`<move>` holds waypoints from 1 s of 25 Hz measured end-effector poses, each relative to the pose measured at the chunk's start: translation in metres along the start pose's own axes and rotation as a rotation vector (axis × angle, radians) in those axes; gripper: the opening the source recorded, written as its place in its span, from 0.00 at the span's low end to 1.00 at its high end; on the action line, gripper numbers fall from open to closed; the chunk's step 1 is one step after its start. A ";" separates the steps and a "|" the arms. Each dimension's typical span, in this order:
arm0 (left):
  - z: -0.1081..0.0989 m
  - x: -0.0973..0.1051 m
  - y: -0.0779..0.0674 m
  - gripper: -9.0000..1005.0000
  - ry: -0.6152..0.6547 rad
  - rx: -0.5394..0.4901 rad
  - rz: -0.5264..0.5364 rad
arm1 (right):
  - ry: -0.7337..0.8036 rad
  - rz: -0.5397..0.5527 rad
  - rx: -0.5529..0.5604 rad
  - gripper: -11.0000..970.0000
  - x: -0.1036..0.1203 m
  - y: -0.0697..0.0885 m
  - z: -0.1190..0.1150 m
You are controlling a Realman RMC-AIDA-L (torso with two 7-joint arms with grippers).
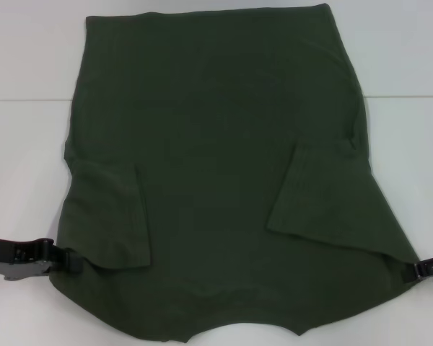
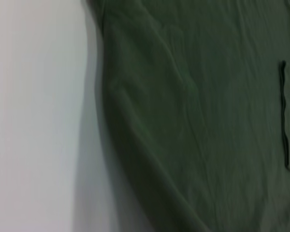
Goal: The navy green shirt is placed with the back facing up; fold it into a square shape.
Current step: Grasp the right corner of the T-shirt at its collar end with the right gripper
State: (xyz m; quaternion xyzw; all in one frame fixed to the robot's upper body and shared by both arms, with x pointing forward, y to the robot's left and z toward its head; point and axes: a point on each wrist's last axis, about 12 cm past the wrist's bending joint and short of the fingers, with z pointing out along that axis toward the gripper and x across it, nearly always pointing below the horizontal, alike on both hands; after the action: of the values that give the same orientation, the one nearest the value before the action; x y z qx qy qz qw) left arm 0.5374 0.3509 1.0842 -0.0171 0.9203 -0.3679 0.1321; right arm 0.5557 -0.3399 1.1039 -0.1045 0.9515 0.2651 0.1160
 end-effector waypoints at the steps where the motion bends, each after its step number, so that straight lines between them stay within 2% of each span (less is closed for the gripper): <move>1: 0.000 0.000 0.000 0.07 0.001 0.000 0.000 | 0.001 -0.001 0.001 0.93 0.000 0.000 0.000; 16: 0.000 0.000 0.000 0.08 0.001 0.001 0.005 | 0.012 -0.013 0.013 0.93 -0.005 0.004 0.006; 25: 0.000 0.000 -0.001 0.09 0.004 0.004 0.010 | 0.018 -0.031 -0.001 0.93 -0.012 0.012 0.012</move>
State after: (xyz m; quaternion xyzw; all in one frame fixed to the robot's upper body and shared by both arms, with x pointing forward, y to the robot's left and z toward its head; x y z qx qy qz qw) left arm 0.5372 0.3504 1.0851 -0.0117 0.9198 -0.3693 0.1321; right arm 0.5662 -0.3218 1.1033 -0.1219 0.9505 0.2630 0.1116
